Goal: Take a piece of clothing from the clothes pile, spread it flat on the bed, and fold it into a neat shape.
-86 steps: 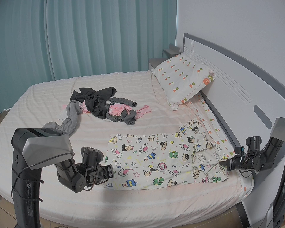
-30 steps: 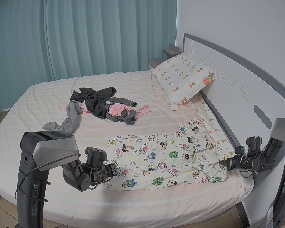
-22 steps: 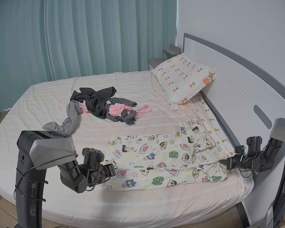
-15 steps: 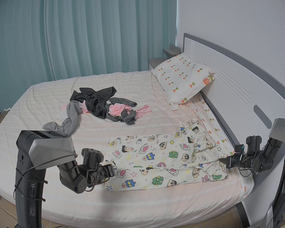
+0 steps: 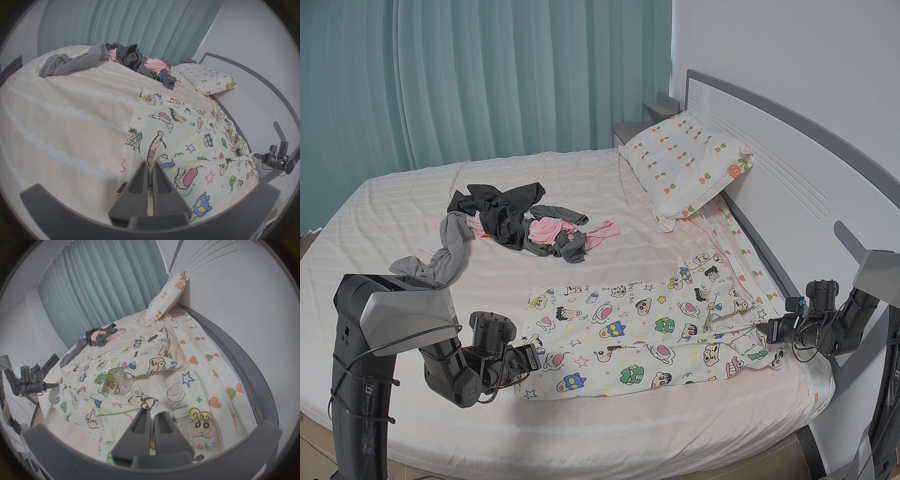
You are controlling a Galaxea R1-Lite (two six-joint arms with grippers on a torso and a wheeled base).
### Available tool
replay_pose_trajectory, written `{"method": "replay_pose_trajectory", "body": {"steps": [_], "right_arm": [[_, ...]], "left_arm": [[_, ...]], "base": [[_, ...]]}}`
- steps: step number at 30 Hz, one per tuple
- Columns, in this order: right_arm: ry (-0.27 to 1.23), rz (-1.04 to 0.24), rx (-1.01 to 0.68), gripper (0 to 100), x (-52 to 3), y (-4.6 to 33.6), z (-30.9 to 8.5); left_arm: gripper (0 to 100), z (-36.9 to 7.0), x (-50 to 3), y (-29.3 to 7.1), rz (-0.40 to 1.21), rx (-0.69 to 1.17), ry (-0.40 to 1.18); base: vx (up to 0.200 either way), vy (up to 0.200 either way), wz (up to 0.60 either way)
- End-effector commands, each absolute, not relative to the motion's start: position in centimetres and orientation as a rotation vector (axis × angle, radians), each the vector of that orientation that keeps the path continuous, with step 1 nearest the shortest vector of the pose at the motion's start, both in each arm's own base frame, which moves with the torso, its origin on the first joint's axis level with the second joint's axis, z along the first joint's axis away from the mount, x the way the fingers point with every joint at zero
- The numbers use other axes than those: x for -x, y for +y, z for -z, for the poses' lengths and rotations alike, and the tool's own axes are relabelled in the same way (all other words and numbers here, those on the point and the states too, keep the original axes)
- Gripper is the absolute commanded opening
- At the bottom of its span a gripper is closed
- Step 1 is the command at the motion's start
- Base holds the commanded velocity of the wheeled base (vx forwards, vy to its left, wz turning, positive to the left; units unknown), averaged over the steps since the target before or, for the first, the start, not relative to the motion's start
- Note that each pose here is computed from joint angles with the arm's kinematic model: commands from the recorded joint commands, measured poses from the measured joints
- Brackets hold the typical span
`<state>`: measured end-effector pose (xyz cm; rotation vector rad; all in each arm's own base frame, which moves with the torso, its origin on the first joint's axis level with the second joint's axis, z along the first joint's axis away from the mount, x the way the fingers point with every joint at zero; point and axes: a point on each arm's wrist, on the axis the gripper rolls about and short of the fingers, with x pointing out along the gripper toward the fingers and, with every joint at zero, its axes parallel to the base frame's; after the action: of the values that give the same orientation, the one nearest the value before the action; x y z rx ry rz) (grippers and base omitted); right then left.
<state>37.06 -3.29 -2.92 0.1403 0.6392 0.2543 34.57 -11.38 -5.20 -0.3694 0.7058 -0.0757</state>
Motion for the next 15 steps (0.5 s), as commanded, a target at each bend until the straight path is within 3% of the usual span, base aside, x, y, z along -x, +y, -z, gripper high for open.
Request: {"method": "replay_pose_trajectory", "body": {"steps": [1, 4, 5, 6, 15], "right_arm": [[0.658, -0.236, -0.135, 0, -37.9, -3.3, 4.5], [0.665, -0.236, -0.135, 0, -38.0, -3.3, 4.6], [0.664, -0.237, -0.136, 100, -38.0, -3.3, 4.6], [0.665, -0.238, -0.139, 100, -37.9, -3.3, 4.6], [0.600, -0.185, -0.196, 100, -37.8, -4.4, 1.8]], "left_arm": [[0, 5.5, -34.5, -11.3, 0.072, 0.368, 0.712], [0, 5.8, -34.6, -11.4, 0.072, 0.368, 0.717], [0, 5.9, -34.6, -11.4, 0.070, 0.367, 0.717], [100, 6.2, -34.7, -11.4, 0.065, 0.366, 0.721], [100, 6.1, -35.0, -10.4, -0.002, 0.371, 0.700]], "base": [[0.000, 0.000, 0.00], [0.000, 0.000, 0.00], [0.000, 0.000, 0.00], [0.000, 0.000, 0.00], [0.000, 0.000, 0.00]]}}
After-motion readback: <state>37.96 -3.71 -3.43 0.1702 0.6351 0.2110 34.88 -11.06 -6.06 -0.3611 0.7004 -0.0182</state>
